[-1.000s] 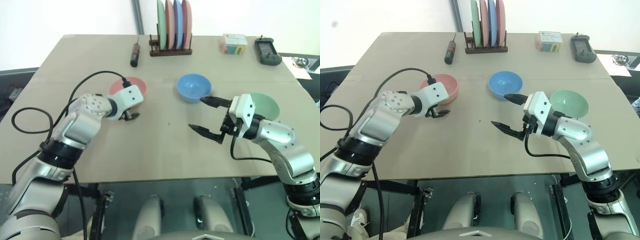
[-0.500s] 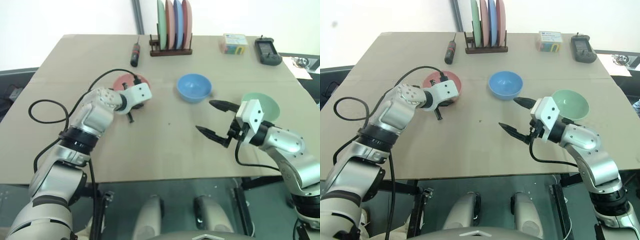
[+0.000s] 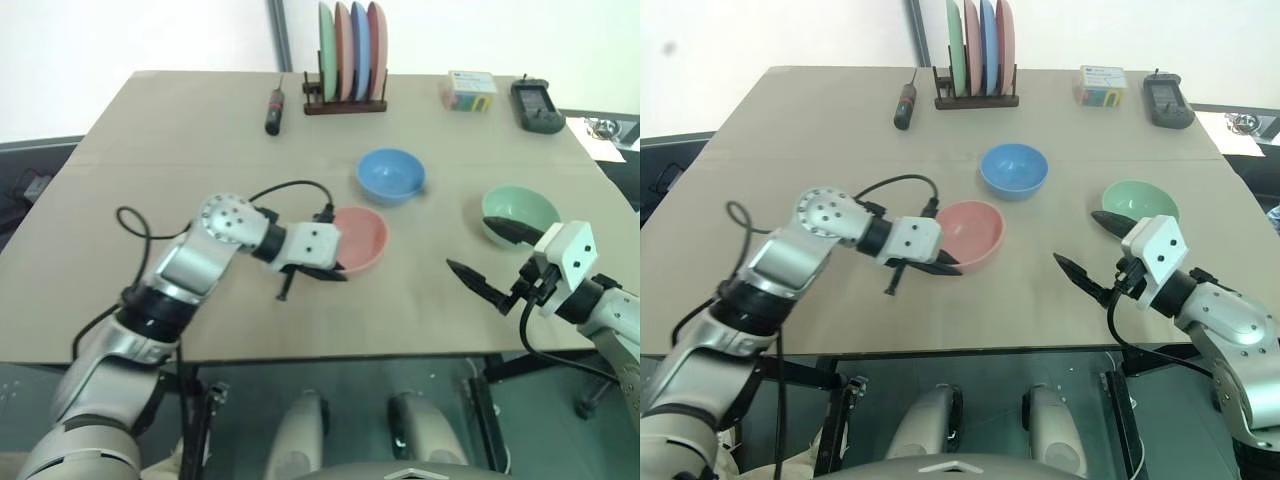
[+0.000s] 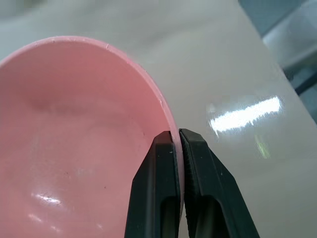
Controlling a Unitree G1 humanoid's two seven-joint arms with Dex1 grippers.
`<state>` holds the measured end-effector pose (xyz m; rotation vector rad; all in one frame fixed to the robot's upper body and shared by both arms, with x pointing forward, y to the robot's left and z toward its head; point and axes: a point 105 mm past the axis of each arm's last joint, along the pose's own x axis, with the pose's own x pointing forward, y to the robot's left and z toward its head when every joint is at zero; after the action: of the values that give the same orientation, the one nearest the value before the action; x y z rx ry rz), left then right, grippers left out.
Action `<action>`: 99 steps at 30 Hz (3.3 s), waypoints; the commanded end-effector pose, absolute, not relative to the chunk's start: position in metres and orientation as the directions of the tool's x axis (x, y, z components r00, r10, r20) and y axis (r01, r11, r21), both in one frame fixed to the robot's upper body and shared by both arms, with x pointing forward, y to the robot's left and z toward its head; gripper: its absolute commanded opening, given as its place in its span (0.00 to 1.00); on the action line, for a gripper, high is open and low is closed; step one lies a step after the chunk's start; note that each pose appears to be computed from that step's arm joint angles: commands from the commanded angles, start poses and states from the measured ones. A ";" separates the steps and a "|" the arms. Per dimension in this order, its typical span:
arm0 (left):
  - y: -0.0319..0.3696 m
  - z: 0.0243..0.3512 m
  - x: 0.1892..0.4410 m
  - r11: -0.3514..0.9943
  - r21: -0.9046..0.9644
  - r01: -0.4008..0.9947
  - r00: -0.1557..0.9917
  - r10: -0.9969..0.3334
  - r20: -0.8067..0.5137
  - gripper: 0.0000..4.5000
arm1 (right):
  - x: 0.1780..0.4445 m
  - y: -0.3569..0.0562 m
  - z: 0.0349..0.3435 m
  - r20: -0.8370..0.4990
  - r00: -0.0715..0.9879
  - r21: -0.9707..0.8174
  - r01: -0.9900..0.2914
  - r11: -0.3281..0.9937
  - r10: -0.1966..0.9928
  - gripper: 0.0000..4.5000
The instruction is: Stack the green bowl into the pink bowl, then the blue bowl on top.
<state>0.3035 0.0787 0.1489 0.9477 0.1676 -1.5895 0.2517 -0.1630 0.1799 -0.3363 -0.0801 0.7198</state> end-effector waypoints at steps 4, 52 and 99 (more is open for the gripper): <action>0.059 0.152 0.312 -0.300 0.423 0.855 0.039 -0.776 -0.629 0.17 | 0.241 -0.165 0.188 -0.028 0.765 -0.366 -0.607 0.706 0.643 1.00; 0.221 0.215 0.228 0.190 0.104 0.976 0.183 -0.981 0.070 0.81 | 0.370 -0.218 0.157 -0.466 0.797 -0.504 -0.596 0.625 0.385 0.02; 0.233 0.194 0.187 0.468 0.042 0.883 0.463 -0.881 0.095 0.81 | 0.434 -0.067 0.181 -0.446 0.587 -0.839 -0.538 -0.086 0.675 0.99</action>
<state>0.1949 0.2335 0.1823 -0.0476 -0.0684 -1.0954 0.4309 -0.0742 0.1678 -1.2550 -0.0638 1.0325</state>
